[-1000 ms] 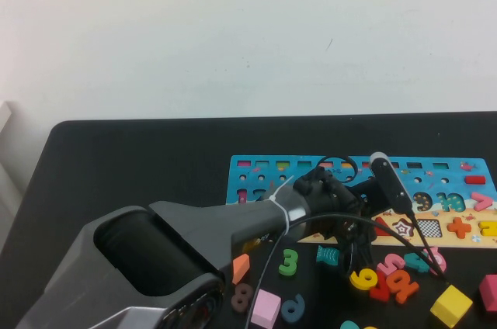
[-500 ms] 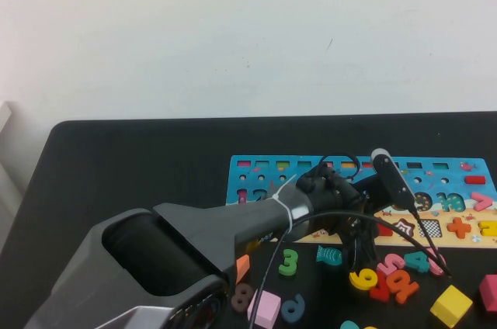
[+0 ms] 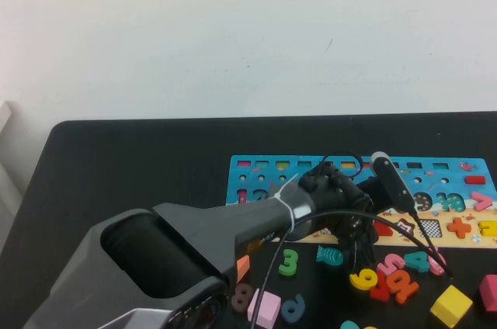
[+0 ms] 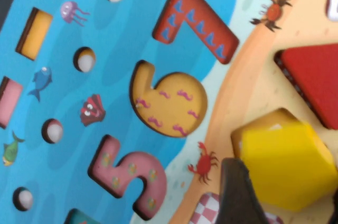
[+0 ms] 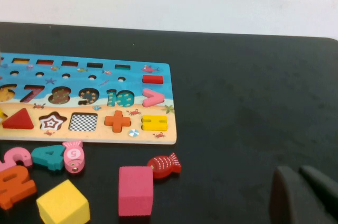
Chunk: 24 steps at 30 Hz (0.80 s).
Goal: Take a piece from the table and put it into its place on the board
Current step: Place the "Pentagon" into the hole of the Pentagon
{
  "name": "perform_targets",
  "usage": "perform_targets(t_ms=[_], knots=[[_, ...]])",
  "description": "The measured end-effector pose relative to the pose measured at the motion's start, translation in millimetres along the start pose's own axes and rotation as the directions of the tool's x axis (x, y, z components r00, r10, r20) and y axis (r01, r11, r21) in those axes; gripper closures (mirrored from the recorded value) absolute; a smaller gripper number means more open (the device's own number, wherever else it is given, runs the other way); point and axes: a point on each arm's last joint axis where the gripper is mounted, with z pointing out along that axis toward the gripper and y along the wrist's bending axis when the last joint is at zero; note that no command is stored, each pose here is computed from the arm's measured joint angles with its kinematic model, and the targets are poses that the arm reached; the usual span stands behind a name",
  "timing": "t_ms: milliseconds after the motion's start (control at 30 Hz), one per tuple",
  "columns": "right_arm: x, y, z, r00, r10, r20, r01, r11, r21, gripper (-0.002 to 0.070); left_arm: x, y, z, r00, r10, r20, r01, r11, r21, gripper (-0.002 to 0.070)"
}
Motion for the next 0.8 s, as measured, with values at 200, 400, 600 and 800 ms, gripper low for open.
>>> perform_targets(t_ms=[200,400,600,800], knots=[[0,0,0,1.000,0.000,0.000,0.000,1.000,0.000,0.0657,-2,-1.5,-2,1.000,0.009,0.001,-0.009,1.000,-0.001,0.0296],[0,0,0,1.000,0.000,0.000,0.000,1.000,0.000,0.0657,-2,-1.6,-2,1.000,0.025,-0.001,-0.025,1.000,-0.008,0.0238],[0,0,0,1.000,0.000,0.000,0.000,1.000,0.000,0.0657,-10,-0.7,-22,0.992,0.116,-0.047,-0.118,0.992,-0.045,0.0234],[0,0,0,1.000,0.000,0.000,0.000,1.000,0.000,0.0657,-32,12.8,-64,0.991,0.132,0.004,-0.131,0.987,-0.097,0.0274]])
